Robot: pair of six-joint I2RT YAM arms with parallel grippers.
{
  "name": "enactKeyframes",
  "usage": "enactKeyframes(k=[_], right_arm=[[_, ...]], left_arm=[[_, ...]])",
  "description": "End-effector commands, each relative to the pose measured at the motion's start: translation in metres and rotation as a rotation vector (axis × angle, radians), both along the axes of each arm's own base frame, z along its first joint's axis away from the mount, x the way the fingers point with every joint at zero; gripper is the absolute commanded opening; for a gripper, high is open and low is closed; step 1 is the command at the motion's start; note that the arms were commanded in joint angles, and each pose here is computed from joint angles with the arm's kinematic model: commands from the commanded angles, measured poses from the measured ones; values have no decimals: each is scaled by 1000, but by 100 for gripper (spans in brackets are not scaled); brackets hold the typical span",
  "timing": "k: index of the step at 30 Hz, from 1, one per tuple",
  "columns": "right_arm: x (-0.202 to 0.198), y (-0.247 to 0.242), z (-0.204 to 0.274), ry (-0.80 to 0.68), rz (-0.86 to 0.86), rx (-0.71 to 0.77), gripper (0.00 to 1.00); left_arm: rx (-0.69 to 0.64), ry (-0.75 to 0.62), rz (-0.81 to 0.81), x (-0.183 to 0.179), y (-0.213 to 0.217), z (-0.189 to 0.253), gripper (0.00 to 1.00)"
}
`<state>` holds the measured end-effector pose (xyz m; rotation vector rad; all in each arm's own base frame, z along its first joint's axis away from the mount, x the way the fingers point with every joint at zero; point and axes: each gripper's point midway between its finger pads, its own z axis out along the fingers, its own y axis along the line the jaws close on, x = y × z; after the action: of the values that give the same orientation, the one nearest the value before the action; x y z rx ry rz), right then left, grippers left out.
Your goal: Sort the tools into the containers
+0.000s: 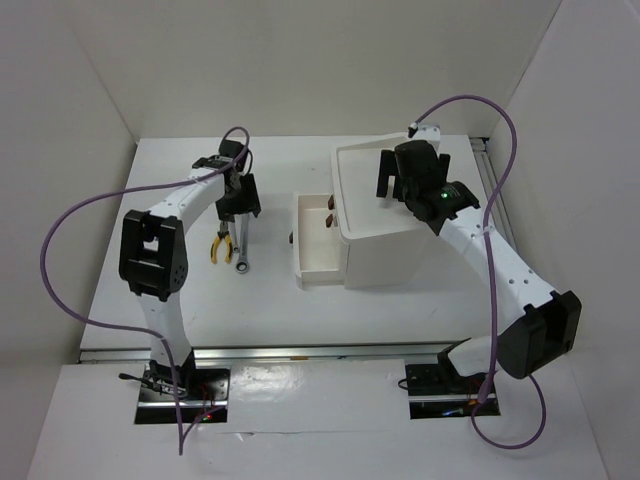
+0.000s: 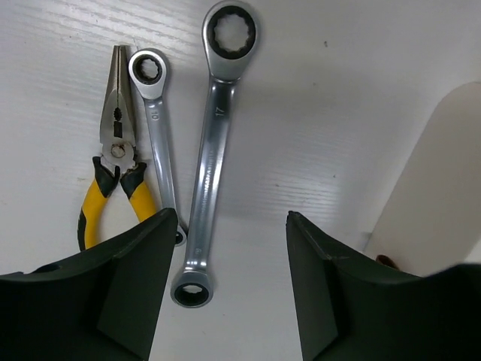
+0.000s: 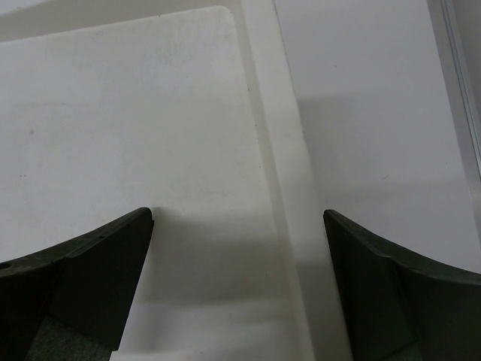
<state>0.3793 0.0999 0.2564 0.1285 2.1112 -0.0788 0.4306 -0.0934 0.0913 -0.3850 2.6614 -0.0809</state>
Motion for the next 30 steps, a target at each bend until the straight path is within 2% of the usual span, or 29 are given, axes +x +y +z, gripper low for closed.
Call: enactKeyframes(k=[1, 10, 19, 23, 24, 26, 27, 30], right_arm=[[-38, 1, -60, 240, 60, -53, 100], [-39, 1, -59, 230, 61, -49, 100], [-39, 1, -56, 222, 61, -45, 100], [-40, 0, -53, 214, 61, -41, 100], [-41, 0, -50, 205, 61, -38, 100], [-41, 0, -50, 205, 61, -38, 100], [-41, 0, -50, 205, 61, -38, 100], [-41, 0, -50, 205, 61, -38, 100]], left_arm=[[58, 57, -1, -4, 7, -16, 71], [44, 132, -15, -6, 1, -52, 69], [70, 235, -24, -23, 2, -85, 66], [80, 265, -42, -27, -1, -95, 59], [77, 292, -45, -30, -2, -102, 50], [82, 308, -54, -33, -5, -109, 46], [88, 336, -54, -38, -4, -116, 41], [93, 346, -63, -40, -3, -116, 38]])
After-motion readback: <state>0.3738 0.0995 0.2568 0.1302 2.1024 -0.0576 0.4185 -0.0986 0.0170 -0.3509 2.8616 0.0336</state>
